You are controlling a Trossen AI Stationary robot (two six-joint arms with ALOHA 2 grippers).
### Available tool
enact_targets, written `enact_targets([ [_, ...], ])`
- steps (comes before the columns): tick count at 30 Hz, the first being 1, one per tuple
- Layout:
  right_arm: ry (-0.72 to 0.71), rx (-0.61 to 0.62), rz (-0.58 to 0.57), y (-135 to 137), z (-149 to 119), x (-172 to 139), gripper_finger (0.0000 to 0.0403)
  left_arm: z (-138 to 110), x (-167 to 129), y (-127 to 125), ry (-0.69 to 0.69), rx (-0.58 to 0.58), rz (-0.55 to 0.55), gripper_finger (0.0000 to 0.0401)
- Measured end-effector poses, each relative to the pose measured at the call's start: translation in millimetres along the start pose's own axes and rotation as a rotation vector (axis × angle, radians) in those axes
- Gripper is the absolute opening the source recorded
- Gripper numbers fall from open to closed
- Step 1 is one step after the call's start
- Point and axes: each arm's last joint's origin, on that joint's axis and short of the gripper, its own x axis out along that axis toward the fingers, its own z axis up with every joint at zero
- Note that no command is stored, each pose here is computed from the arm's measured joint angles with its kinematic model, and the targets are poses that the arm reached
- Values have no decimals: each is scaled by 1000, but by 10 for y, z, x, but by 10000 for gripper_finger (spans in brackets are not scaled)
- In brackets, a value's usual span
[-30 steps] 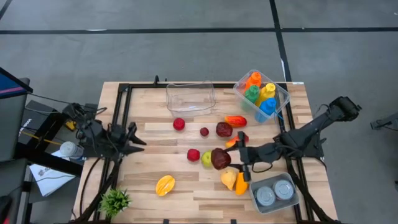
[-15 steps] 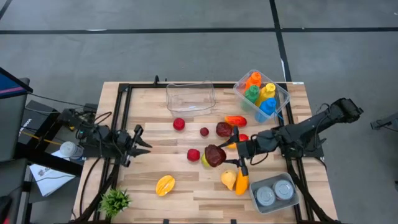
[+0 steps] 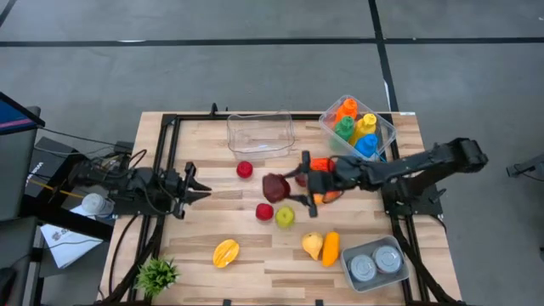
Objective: Pick & Place Food Item
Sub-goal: Put the bottom red apple into the transparent bin
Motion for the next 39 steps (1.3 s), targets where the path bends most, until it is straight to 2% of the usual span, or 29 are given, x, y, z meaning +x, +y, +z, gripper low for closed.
enact_targets([
  [2, -11, 22, -65, -117, -74, 82, 224, 0, 2, 24, 0, 17, 30, 49],
  [7, -2, 100, -310, -458, -300, 266, 228, 1, 4, 73, -4, 33, 131, 51],
  [11, 30, 153, -427, -741, -401, 433, 228, 2, 2, 84, -7, 33, 164, 49],
  [14, 98, 185, -517, -945, -482, 598, 228, 1, 4, 84, -5, 34, 164, 49],
  [18, 278, 180, -634, -1211, -621, 823, 228, -5, 9, 84, 2, 35, 165, 53],
  [24, 526, 170, -671, -1502, -822, 1122, 229, -20, 22, 84, 20, 38, 169, 56],
  [28, 613, 169, -680, -1632, -902, 1289, 229, -28, 32, 84, 30, 40, 169, 54],
  [33, 800, 192, -691, -1716, -1014, 1304, 229, -41, 41, 84, 45, 43, 170, 55],
  [39, 868, 232, -726, -1822, -1060, 1228, 247, -53, 51, 84, 59, 46, 169, 58],
])
